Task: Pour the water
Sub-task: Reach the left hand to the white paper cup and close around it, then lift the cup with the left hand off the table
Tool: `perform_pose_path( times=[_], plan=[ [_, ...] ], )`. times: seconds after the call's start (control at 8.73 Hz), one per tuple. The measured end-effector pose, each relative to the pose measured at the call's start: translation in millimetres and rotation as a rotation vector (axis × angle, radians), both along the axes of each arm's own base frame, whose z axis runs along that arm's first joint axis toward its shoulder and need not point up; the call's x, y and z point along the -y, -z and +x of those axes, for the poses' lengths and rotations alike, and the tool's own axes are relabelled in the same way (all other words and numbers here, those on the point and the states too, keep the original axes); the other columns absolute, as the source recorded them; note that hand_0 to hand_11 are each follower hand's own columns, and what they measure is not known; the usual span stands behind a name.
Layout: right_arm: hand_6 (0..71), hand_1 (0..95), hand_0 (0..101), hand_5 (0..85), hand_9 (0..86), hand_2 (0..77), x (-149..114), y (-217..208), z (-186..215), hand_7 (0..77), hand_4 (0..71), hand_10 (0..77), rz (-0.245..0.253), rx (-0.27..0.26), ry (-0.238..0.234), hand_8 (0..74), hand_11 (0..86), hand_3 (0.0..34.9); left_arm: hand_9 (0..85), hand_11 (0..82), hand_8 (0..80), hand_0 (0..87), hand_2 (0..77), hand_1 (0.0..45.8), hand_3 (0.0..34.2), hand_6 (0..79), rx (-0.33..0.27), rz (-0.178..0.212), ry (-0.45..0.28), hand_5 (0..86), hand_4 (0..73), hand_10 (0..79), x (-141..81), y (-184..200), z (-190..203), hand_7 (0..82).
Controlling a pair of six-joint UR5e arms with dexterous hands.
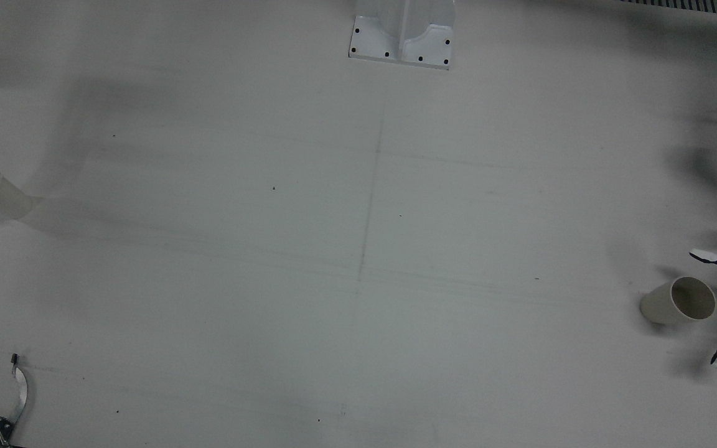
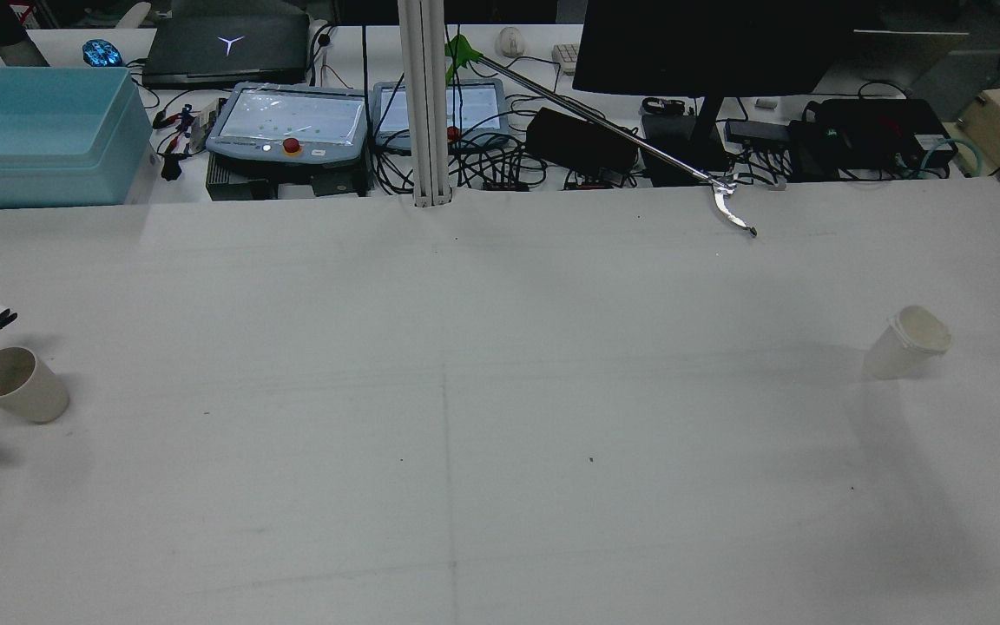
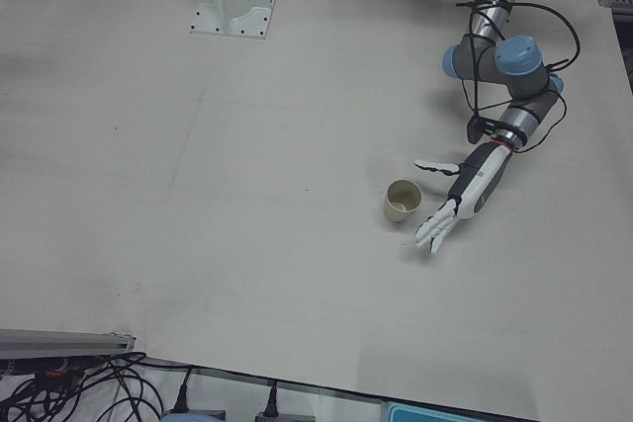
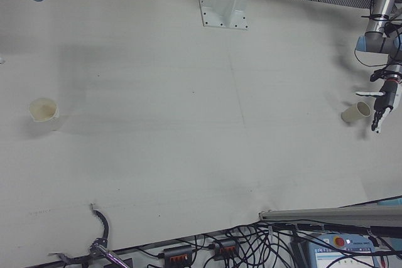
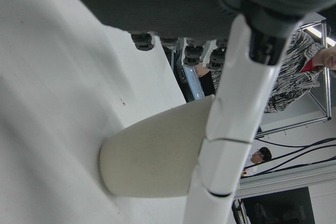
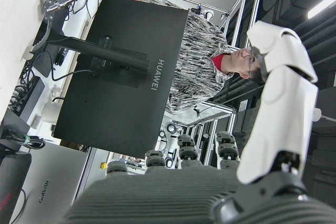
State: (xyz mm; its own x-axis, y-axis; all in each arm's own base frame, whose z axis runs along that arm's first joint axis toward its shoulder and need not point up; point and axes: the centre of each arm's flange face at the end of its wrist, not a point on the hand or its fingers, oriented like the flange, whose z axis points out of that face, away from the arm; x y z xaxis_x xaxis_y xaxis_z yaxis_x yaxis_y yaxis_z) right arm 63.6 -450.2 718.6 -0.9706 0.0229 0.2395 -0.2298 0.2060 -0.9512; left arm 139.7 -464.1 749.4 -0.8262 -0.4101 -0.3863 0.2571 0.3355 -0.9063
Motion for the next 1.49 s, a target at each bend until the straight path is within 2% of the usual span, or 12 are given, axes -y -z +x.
perform_pose_path(
  times=[0.34, 0.46, 0.57, 0.69, 0.8, 0.92, 1.03, 1.15, 1.26, 1.38, 1.49],
  plan=[
    [10.4, 22.9, 50, 5.5, 3.3, 25.6, -2, -3, 1, 7.1, 4.4, 0.0, -0.007, 0.000, 0.001, 3.3, 0.5, 12.9, 1.1, 6.5, 1.1, 79.9, 0.5, 30.0, 0.1, 9.3, -0.007, -0.002, -0.015, 0.0, 19.1, 2.2, 4, 6, 24, 6.5],
    [10.4, 22.9, 50, 5.5, 3.3, 25.6, -3, -5, 1, 7.1, 4.4, 0.0, -0.010, 0.000, 0.001, 3.3, 0.5, 12.9, 1.1, 6.5, 1.1, 79.8, 0.5, 24.5, 0.2, 9.3, -0.012, -0.006, -0.016, 0.0, 19.1, 2.2, 2, 6, 34, 6.5],
    [8.7, 22.9, 50, 5.5, 4.9, 26.2, -5, -6, 2, 7.1, 3.3, 0.0, -0.012, 0.001, 0.001, 3.3, 0.5, 12.9, 1.1, 6.5, 1.1, 79.8, 0.5, 24.5, 0.2, 9.3, -0.017, -0.006, -0.017, 0.0, 19.1, 2.2, 2, 7, 39, 6.5],
    [9.8, 22.9, 50, 5.5, 4.4, 25.6, -7, -7, 2, 7.1, 2.7, 0.0, -0.016, 0.001, 0.000, 3.3, 0.5, 12.8, 1.1, 6.5, 1.1, 80.0, 0.5, 29.5, 0.2, 9.3, -0.022, -0.005, -0.018, 0.0, 19.1, 2.2, 4, 10, 44, 6.5],
    [9.8, 22.9, 50, 5.5, 4.4, 25.6, -9, -9, 3, 7.1, 2.7, 0.0, -0.020, 0.000, -0.001, 2.7, 0.5, 12.9, 1.1, 6.5, 1.1, 79.8, 0.5, 29.5, 0.2, 9.3, -0.029, -0.002, -0.019, 8.7, 20.2, 2.2, 8, 15, 49, 6.5],
    [9.8, 22.4, 50, 5.5, 4.4, 25.1, -12, -11, 3, 7.1, 2.7, 0.0, -0.024, 0.000, -0.001, 2.2, 0.5, 12.9, 1.1, 6.0, 1.1, 80.0, 0.5, 29.5, 0.1, 9.3, -0.039, -0.003, -0.020, 8.7, 20.2, 2.2, 14, 21, 54, 7.1],
    [9.8, 22.4, 50, 5.5, 4.4, 25.1, -14, -13, 4, 6.0, 1.1, 0.0, -0.028, 0.000, -0.002, 2.7, 0.5, 12.9, 1.1, 6.0, 1.1, 79.8, 0.5, 30.5, 0.1, 9.3, -0.048, -0.009, -0.022, 36.5, 16.4, 2.2, 20, 27, 59, 7.1],
    [9.8, 22.4, 50, 5.5, 4.4, 25.1, -15, -15, 4, 6.0, 1.1, 0.0, -0.030, 0.001, -0.002, 2.7, 0.5, 12.9, 1.1, 6.0, 1.1, 79.8, 0.5, 30.5, 0.1, 9.3, -0.057, -0.015, -0.018, 36.5, 16.4, 2.2, 24, 31, 62, 7.1],
    [8.2, 22.4, 50, 5.5, 1.6, 24.5, -15, -16, 4, 2.7, 0.5, 0.0, -0.031, 0.002, -0.003, 0.5, 0.5, 12.9, 1.1, 5.5, 1.1, 79.8, 0.5, 26.2, 0.1, 9.3, -0.065, -0.031, -0.007, 58.4, 20.2, 2.2, 27, 33, 62, 7.1],
    [8.2, 22.4, 50, 5.5, 3.8, 24.5, -15, -16, 4, 2.7, 0.5, 0.0, -0.032, 0.002, -0.003, 1.6, 0.5, 12.9, 1.1, 5.5, 1.1, 75.7, 0.5, 20.2, 0.2, 9.3, -0.071, -0.046, -0.001, 58.4, 20.2, 2.2, 27, 33, 63, 7.1],
    [7.6, 22.4, 50, 5.5, 3.8, 25.1, -15, -17, 4, 1.6, 0.5, 0.0, -0.033, 0.004, -0.003, 1.6, 0.5, 12.9, 1.1, 5.5, 1.1, 79.4, 0.5, 22.4, 0.2, 9.3, -0.077, -0.061, -0.001, 61.1, 22.9, 2.2, 27, 33, 64, 8.2]
  ],
)
